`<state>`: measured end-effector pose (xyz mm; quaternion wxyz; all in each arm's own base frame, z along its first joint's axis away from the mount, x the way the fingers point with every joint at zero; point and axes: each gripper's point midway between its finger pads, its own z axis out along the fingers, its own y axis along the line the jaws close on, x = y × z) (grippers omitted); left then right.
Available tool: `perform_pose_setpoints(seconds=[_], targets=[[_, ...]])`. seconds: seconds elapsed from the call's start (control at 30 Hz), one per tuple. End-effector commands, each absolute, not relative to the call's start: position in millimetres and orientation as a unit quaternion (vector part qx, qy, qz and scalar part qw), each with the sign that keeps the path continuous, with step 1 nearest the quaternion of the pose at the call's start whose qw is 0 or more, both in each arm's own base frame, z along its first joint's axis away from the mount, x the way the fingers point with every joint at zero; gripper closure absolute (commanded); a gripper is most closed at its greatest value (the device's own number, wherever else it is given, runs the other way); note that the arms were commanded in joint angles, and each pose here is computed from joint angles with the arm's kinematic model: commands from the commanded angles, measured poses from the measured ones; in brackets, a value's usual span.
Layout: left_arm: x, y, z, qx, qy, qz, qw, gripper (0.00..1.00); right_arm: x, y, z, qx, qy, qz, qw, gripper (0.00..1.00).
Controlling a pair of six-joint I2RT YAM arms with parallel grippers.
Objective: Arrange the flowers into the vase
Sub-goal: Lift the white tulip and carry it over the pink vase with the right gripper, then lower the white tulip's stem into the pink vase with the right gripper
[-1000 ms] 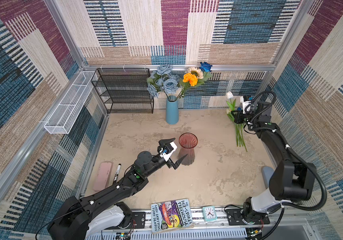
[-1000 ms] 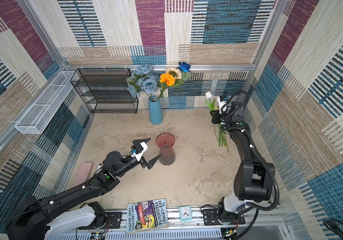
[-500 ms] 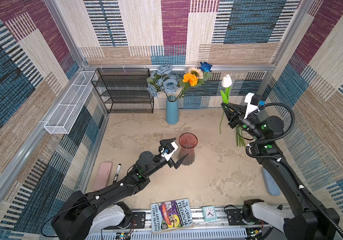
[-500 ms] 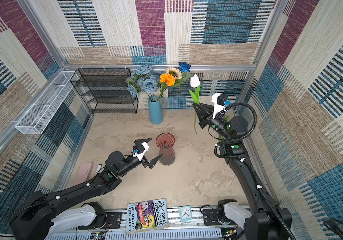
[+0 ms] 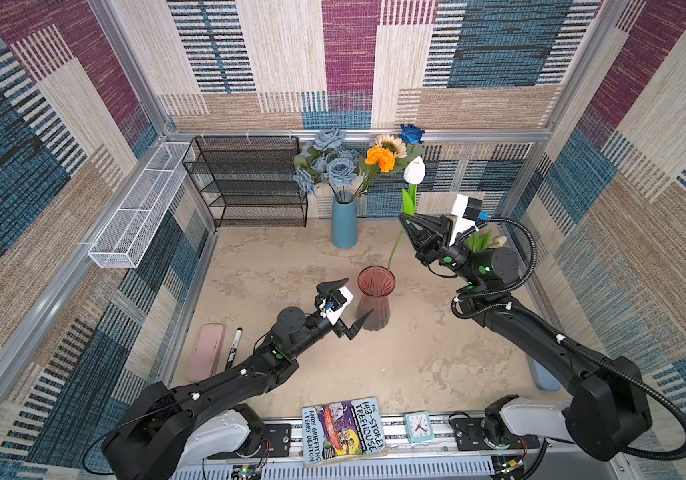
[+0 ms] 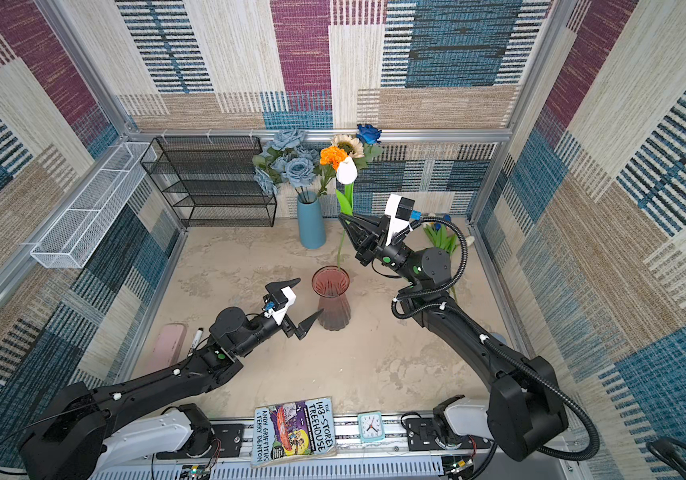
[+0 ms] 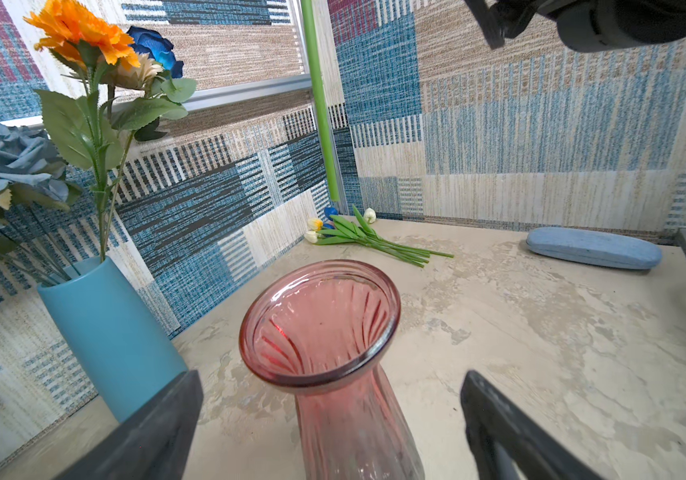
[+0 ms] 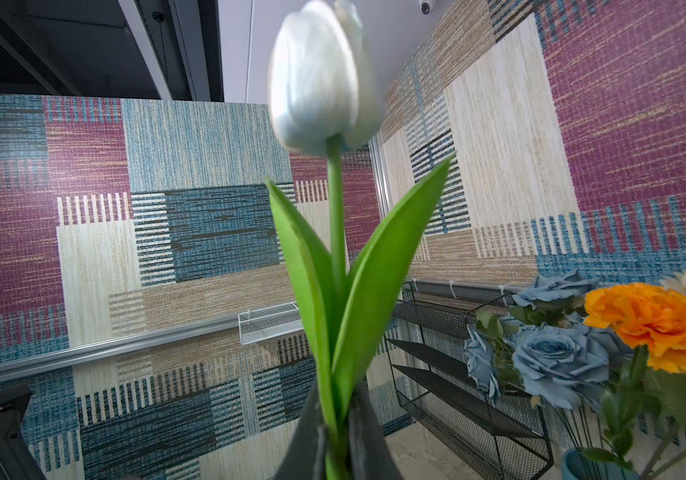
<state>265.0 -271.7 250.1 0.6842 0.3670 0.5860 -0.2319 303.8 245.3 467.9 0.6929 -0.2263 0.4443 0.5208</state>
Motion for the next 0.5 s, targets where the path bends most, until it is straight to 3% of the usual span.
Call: perform_pose_setpoints(seconds=[0.0,0.17,0.47], targets=[[265.4,-269.0,258.3,0.355,0.576,-0.233,0.698,0.0,308.9,246.0,465.4,-0.216,0.432,0.519,0.705,0.88],[266.4,-270.6,254.1,0.357,0.579,-0.233,0.695,0.0,324.4,254.5,424.8,-0.218,0.456,0.507,0.699,0.88],[271.7,-273.3,245.6,0.361,0.587,-0.226,0.689,0.0,321.4,288.9,353.2,-0.312,0.493,0.477,0.657,0.84]])
